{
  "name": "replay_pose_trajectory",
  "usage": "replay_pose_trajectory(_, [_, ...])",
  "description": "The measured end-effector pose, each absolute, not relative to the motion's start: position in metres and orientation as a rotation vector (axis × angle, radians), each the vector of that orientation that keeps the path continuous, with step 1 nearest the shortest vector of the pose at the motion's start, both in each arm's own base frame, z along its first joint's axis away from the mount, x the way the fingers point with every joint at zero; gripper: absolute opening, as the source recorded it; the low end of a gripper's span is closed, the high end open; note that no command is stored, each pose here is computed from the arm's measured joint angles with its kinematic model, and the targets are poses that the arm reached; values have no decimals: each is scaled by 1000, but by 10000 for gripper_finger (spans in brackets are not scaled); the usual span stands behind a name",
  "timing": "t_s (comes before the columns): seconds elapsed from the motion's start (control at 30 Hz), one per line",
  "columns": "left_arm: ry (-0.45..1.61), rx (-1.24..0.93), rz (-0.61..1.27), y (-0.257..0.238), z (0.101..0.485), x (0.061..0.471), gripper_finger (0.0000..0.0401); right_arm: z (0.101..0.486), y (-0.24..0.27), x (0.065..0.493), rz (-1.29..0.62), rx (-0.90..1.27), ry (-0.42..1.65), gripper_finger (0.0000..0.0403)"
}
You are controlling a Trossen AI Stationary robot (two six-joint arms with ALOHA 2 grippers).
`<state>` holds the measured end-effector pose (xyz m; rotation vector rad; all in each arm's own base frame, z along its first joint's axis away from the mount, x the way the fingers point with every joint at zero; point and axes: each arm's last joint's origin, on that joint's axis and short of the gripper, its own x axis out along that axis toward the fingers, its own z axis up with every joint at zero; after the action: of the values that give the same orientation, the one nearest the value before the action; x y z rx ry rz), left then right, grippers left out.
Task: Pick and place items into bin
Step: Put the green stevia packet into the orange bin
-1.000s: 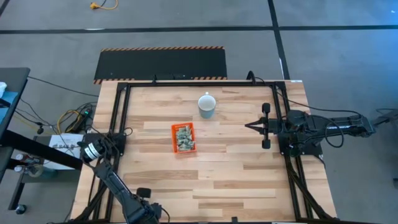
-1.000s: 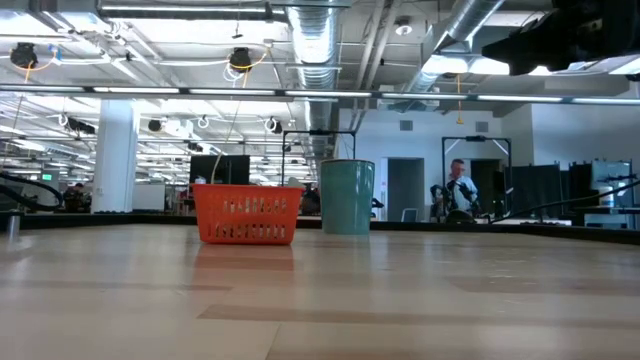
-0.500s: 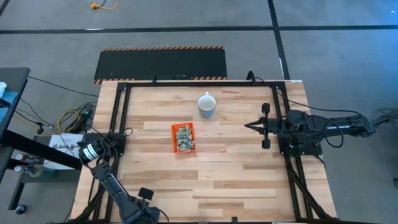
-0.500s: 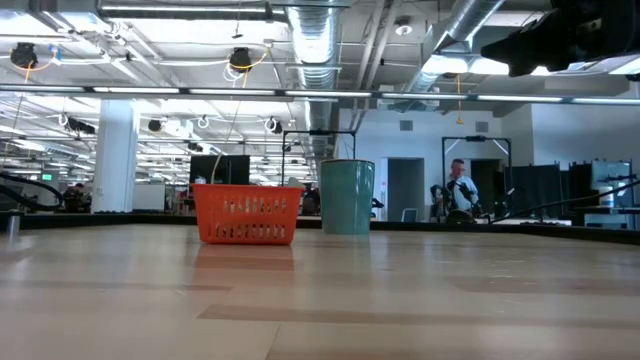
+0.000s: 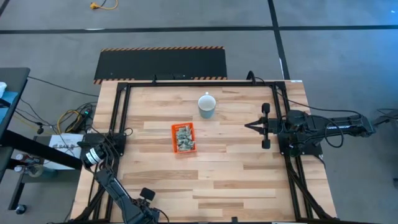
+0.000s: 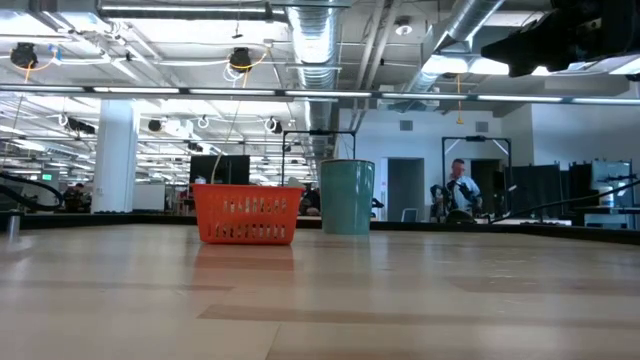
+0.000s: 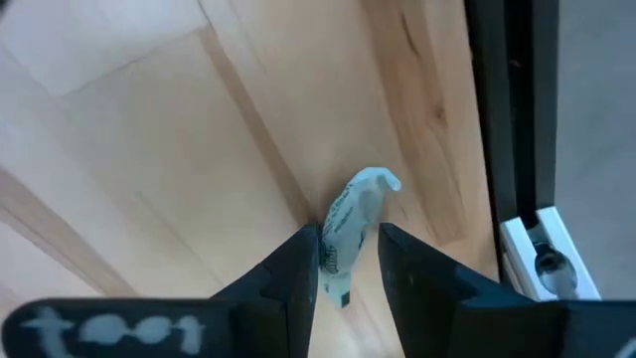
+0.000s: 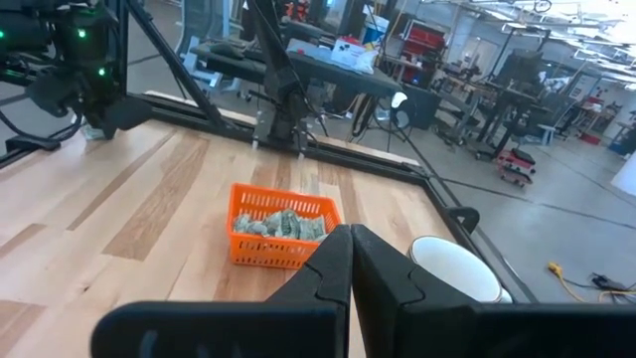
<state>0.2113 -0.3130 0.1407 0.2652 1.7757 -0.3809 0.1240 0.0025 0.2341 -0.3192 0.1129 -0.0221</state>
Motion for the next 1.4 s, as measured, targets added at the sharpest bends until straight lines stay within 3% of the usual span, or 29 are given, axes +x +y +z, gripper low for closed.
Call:
replay_pose_trajectory(0.27, [1754, 243, -312, -314, 139, 213, 99, 234, 2, 124, -22, -317, 112, 1])
replay_pose_trajectory(0.57, [1701, 244, -251, -314, 139, 215, 12, 234, 2, 124, -22, -312, 113, 1])
replay_pose_trajectory(0.77, [1561, 284, -142, -315, 148, 227, 7, 234, 2, 124, -23, -312, 113, 1])
replay_pose_trajectory(0.97, [1346, 344, -78, -311, 193, 255, 2, 234, 2, 124, -23, -309, 113, 1])
replay_pose_trajectory(1.1, [1201, 465, 68, -289, 231, 268, 1, 234, 2, 124, -23, -309, 113, 1])
replay_pose_trajectory(1.23, [1069, 604, 255, -256, 267, 273, 1, 234, 2, 124, -23, -309, 113, 1])
replay_pose_trajectory(1.4, [1074, 609, 440, -196, 299, 286, 1, 234, 2, 124, -23, -310, 113, 1])
